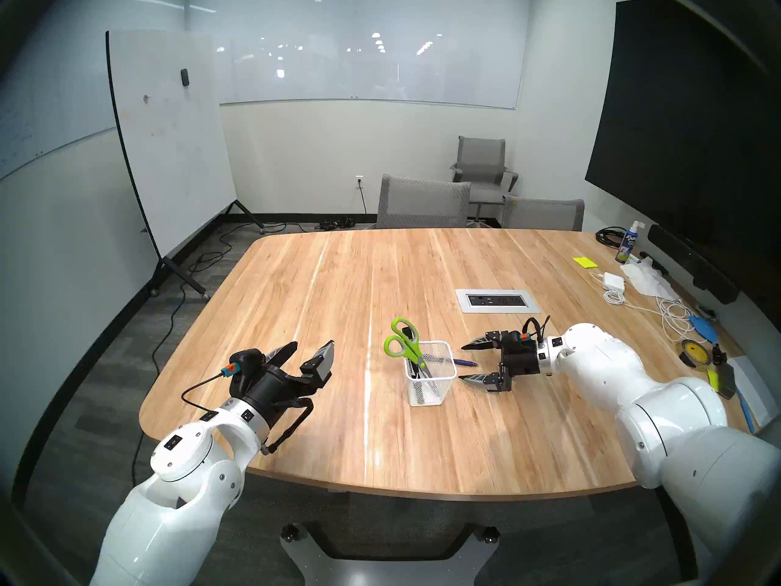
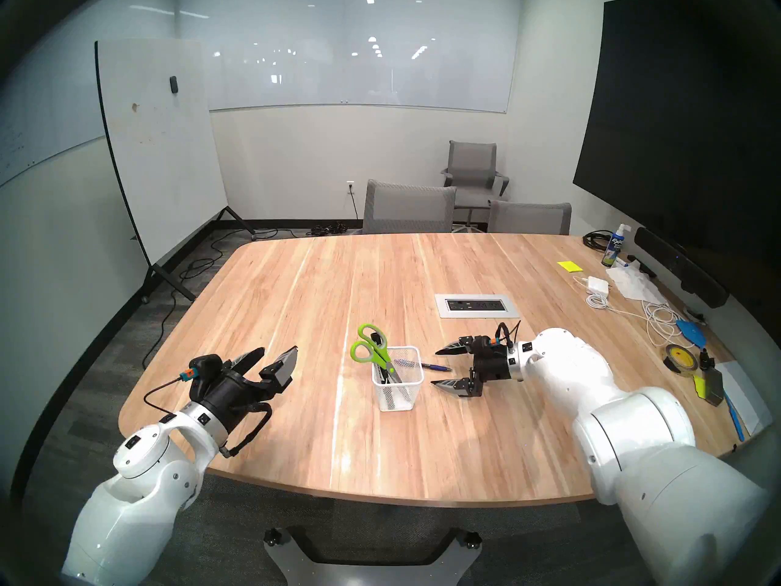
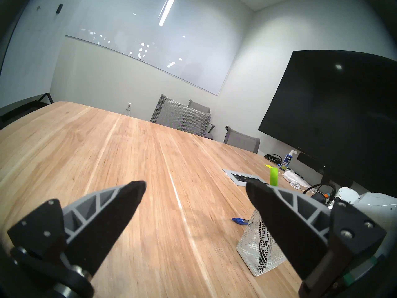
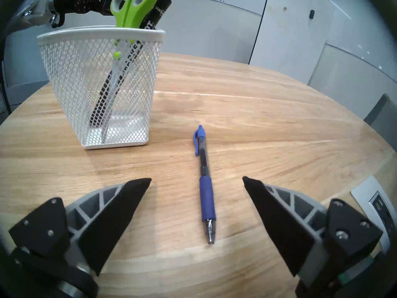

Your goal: Place the pen, the marker, and the scissors into the pen holder

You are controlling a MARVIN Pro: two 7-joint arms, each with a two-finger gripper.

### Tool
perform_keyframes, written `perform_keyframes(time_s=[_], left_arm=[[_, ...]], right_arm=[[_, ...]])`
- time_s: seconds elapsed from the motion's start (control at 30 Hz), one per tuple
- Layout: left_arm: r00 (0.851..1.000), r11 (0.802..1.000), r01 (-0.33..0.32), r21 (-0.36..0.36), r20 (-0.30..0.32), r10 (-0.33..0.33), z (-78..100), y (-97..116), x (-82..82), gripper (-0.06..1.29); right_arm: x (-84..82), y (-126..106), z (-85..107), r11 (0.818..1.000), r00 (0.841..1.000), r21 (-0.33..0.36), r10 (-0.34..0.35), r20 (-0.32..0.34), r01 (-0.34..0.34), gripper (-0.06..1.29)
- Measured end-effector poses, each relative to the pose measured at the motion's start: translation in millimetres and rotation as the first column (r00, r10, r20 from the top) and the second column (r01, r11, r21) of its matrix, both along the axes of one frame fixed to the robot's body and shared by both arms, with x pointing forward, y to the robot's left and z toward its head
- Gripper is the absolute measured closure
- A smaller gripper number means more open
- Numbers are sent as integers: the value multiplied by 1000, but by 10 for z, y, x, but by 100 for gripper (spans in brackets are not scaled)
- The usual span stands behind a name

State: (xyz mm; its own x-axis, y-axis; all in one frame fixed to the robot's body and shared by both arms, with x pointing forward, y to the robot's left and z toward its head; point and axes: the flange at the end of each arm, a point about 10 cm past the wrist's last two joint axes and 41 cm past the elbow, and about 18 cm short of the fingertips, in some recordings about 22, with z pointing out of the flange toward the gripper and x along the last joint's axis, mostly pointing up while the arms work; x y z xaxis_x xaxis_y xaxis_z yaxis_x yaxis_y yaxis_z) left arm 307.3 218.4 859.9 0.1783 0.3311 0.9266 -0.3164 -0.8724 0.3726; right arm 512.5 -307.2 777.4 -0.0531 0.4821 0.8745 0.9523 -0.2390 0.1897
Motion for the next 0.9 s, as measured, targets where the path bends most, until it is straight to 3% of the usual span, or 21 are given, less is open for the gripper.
perform_keyframes(time_s=[0.57, 0.9], left_arm=[[1000, 1000, 0, 0, 0, 0, 0, 0, 0, -4], [1000, 1000, 0, 0, 0, 0, 0, 0, 0, -4]], right_arm=[[53, -39, 79, 999, 999, -35, 6, -44, -8, 1], [58, 57, 71, 998, 995, -49, 34, -94, -39, 1]])
